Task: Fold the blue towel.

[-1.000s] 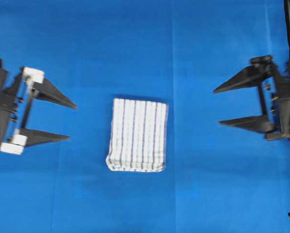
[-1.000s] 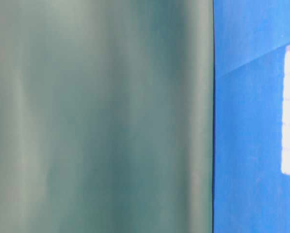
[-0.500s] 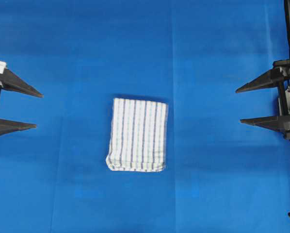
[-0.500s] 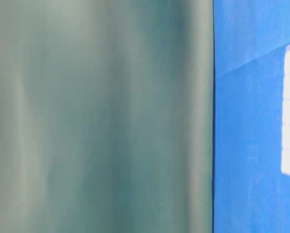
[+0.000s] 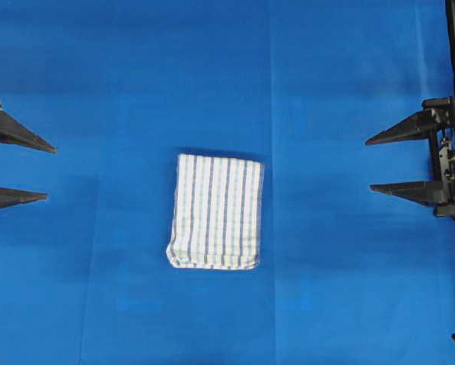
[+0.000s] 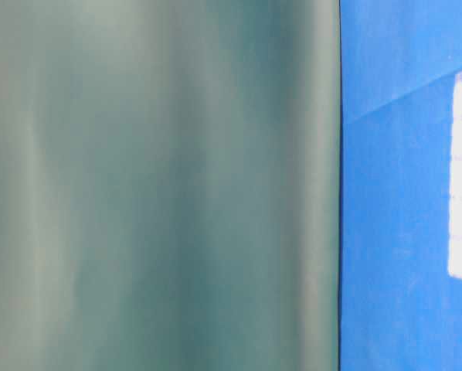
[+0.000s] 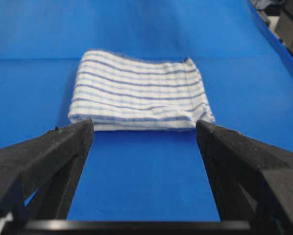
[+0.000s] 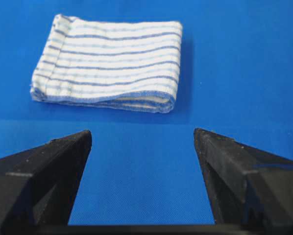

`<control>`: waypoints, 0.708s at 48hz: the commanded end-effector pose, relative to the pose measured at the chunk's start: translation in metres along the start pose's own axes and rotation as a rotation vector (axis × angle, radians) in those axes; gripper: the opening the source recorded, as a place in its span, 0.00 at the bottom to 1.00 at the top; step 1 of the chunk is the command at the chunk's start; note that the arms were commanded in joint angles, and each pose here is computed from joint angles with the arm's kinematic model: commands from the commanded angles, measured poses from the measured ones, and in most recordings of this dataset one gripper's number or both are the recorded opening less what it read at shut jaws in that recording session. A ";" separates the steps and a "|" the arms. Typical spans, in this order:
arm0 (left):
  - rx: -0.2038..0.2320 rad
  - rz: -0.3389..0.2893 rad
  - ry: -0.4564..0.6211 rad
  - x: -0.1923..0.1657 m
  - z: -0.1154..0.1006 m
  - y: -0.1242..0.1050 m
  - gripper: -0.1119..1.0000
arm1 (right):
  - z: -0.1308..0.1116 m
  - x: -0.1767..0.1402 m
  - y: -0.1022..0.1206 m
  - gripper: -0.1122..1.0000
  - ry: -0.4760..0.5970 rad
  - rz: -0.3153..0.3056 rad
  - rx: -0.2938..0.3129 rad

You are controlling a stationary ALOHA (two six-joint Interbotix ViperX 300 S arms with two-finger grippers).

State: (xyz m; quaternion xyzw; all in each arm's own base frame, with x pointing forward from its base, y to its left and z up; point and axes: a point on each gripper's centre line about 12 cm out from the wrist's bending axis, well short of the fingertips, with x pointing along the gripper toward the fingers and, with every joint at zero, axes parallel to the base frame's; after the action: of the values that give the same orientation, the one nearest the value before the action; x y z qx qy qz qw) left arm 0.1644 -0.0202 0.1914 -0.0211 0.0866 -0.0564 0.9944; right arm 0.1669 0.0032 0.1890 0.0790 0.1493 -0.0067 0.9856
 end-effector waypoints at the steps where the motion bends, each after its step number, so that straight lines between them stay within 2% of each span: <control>1: 0.002 0.002 -0.012 0.001 0.004 0.000 0.83 | 0.005 0.002 0.000 0.88 -0.011 -0.002 0.005; 34: 0.003 0.003 -0.008 0.001 0.002 0.000 0.82 | 0.004 0.001 0.001 0.88 -0.008 -0.001 0.005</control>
State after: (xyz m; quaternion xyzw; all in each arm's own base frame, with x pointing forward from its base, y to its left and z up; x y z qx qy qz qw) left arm 0.1638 -0.0201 0.1896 -0.0210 0.0889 -0.0563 0.9942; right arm 0.1670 0.0032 0.1885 0.0805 0.1509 -0.0072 0.9852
